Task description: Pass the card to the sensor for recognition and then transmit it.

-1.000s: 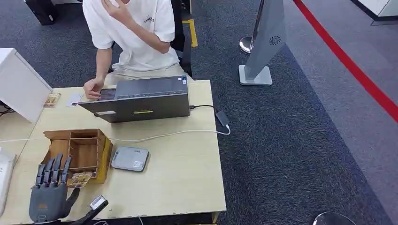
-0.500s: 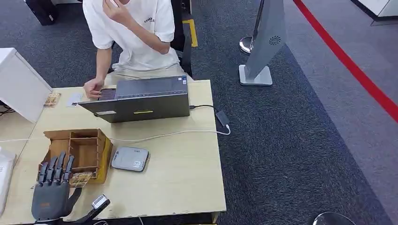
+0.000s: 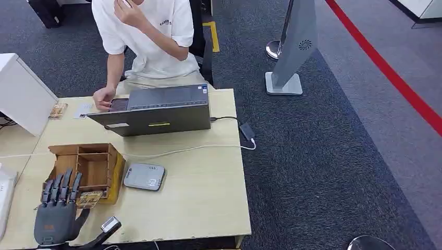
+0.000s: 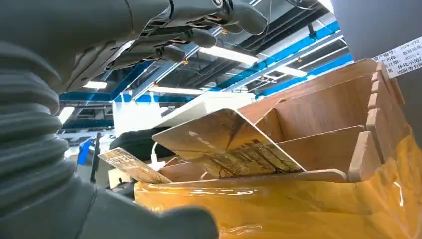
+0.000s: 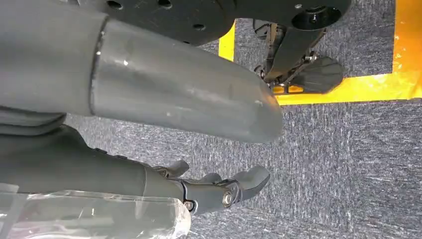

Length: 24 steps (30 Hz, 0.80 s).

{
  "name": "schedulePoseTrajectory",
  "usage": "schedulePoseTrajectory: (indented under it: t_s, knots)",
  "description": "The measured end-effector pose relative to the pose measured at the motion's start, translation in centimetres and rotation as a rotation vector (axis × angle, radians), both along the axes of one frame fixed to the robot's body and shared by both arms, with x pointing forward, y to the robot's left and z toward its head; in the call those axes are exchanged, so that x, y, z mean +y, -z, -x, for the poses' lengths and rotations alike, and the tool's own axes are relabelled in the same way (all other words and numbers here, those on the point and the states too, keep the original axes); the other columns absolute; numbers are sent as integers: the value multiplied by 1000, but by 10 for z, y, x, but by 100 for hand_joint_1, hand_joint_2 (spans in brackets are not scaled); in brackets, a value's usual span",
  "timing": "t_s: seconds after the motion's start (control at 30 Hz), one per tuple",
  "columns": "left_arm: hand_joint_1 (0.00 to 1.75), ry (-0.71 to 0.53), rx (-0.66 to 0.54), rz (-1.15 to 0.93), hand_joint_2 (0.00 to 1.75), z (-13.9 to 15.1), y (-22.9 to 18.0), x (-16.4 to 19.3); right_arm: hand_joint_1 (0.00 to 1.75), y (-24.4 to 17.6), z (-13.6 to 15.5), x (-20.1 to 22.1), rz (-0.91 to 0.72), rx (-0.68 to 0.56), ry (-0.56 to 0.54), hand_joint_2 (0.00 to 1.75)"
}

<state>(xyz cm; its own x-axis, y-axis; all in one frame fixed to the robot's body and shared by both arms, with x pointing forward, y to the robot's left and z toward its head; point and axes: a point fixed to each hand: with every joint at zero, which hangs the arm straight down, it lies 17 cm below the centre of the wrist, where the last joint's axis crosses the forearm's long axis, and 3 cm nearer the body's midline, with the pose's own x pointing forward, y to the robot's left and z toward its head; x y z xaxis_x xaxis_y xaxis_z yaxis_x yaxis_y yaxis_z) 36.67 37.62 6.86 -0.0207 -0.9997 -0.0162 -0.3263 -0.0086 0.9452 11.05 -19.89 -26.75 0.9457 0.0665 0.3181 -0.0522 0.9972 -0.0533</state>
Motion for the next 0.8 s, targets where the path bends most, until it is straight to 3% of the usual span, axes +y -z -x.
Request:
schedulePoseTrajectory:
  t_s: [0.8]
  knots:
    - [175,19,15,68,175,3,12,3,0,-1,-1,1,0,-8,-18,0]
